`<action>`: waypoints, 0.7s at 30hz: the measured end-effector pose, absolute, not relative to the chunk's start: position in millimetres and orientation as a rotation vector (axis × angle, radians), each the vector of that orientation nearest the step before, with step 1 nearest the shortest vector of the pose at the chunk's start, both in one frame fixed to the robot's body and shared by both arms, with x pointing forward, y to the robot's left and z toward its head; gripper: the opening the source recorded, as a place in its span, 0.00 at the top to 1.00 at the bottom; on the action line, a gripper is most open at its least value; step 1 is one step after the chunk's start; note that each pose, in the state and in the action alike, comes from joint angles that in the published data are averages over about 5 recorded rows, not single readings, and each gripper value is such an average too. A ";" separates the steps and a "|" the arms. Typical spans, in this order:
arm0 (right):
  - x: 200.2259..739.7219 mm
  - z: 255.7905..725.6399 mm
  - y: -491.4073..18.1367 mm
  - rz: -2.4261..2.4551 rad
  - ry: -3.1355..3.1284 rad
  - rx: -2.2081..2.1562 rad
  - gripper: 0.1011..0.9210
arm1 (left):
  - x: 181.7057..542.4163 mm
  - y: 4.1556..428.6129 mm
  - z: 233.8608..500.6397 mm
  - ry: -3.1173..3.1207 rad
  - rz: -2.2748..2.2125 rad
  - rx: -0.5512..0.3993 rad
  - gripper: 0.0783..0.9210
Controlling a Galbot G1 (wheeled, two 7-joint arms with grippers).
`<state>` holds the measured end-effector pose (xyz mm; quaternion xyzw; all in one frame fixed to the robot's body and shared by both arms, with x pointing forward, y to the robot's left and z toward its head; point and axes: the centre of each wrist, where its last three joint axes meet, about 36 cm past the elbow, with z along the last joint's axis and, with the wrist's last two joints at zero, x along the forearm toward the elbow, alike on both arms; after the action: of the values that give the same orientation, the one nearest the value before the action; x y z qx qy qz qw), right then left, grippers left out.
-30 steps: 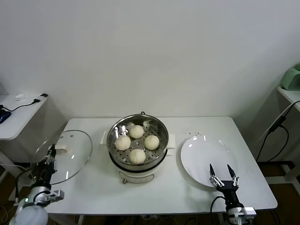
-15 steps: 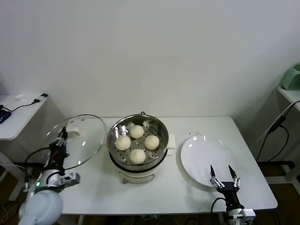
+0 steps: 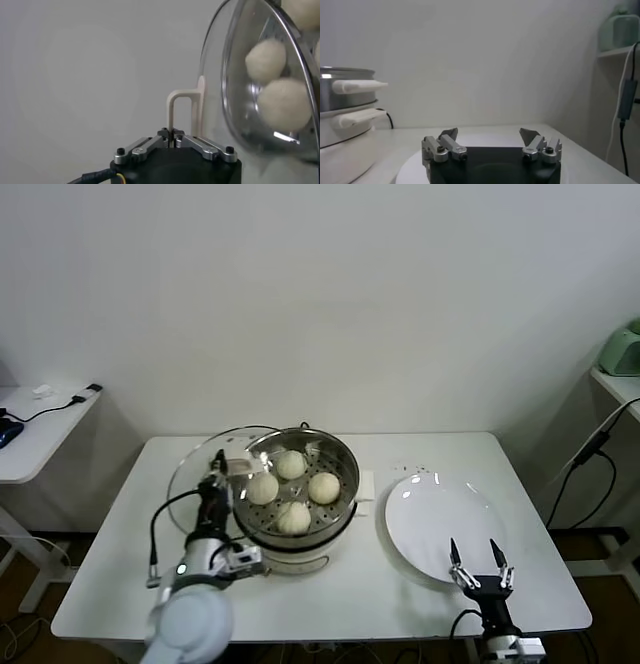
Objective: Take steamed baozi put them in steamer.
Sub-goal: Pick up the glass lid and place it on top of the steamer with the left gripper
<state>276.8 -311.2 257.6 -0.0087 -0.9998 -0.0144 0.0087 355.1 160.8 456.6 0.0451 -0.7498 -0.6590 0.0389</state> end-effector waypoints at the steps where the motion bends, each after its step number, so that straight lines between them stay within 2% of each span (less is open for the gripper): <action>1: 276.1 257.3 -311.3 -0.044 -3.126 -0.029 0.12 | 356.1 153.0 456.4 -2.305 -2.020 0.135 0.94; 12: 274.1 257.8 -316.5 -0.040 -3.147 -0.059 0.12 | 369.3 83.4 448.5 -2.344 -2.024 0.096 0.94; 21: 276.6 256.1 -319.3 -0.043 -3.172 -0.105 0.12 | 380.6 64.3 430.6 -2.292 -2.071 0.097 0.94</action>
<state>276.6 -319.3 256.1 -0.0331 -0.9992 -0.0137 -0.0164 380.6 64.3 430.6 0.0313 -0.7415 -0.6698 0.0255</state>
